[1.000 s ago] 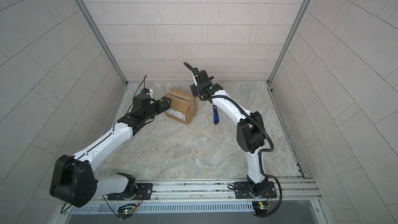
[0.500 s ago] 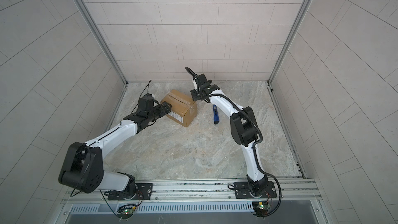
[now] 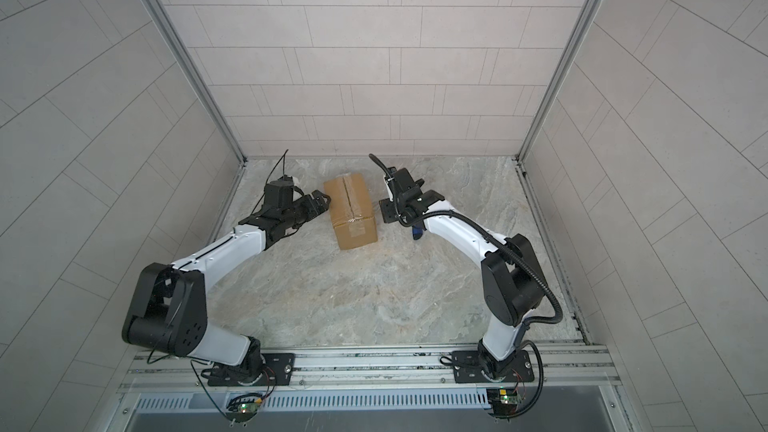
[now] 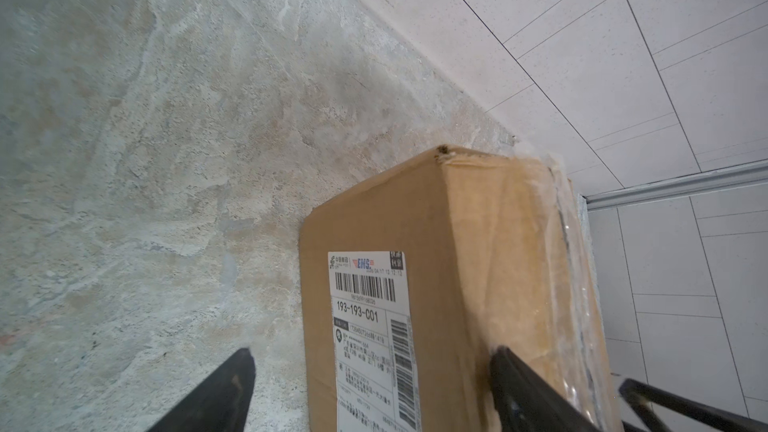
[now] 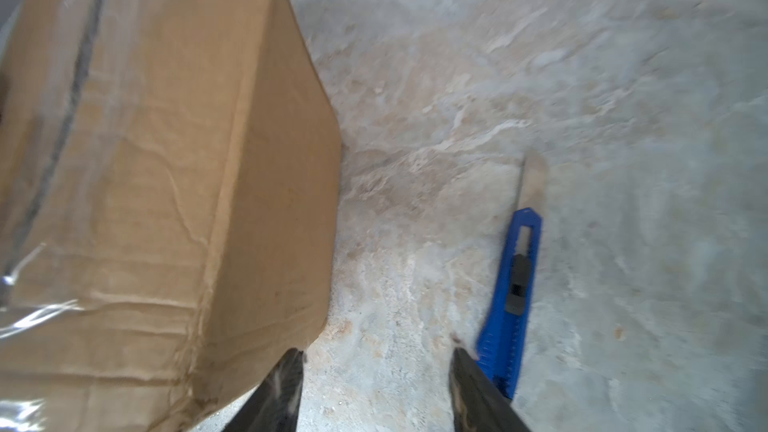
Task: Unpack the express box
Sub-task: 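Grip the top flap edge and fold it open with the right gripper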
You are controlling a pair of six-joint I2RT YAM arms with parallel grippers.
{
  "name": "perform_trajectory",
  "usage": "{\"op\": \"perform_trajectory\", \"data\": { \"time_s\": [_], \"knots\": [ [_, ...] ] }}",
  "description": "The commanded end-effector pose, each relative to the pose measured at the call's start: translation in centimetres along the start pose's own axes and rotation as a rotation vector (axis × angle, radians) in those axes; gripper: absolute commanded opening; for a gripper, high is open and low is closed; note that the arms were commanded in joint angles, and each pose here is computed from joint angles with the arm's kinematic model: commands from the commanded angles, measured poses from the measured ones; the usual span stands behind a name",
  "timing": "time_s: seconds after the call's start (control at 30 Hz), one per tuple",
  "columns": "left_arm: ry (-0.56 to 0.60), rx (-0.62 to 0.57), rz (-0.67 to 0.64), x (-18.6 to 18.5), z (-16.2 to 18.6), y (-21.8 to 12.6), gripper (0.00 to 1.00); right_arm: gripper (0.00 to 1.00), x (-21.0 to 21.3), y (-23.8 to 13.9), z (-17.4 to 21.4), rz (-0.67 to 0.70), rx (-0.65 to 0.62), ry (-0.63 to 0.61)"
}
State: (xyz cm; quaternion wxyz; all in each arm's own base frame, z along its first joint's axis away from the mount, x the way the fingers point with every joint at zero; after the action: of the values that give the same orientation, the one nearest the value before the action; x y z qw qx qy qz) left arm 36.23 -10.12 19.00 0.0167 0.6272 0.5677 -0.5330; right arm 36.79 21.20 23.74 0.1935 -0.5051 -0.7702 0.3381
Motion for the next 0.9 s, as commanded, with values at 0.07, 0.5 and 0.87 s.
{"op": "perform_trajectory", "data": {
  "time_s": [0.07, 0.5, 0.87],
  "knots": [
    [0.003, -0.019, 0.088, -1.0, 0.0, -2.0, 0.93, 0.60, 0.9, -5.0, -3.0, 0.125, -0.079, -0.059],
    [-0.024, 0.053, 0.048, -1.3, 1.2, 0.8, 0.93, 0.60, 9.2, -5.2, -4.4, 0.088, -0.053, -0.248],
    [-0.031, 0.063, 0.005, -0.2, 1.8, 1.3, 0.92, 0.60, 12.3, -2.5, -4.5, 0.167, 0.045, -0.395]
  ]
}}
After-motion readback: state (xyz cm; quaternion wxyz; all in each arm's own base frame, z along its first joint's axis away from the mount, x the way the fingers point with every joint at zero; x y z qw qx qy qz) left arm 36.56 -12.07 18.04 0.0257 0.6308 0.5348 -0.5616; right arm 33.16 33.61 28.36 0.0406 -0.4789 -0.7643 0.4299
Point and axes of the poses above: each gripper's point midway between its finger pads, its own y axis out along the fingers, its own x axis along the line the jaws close on, z = x × y, the point moved 7 cm from there along -y, back along the fingers, and after that the axes turned 10 degrees about -y, right-handed, at the moved point
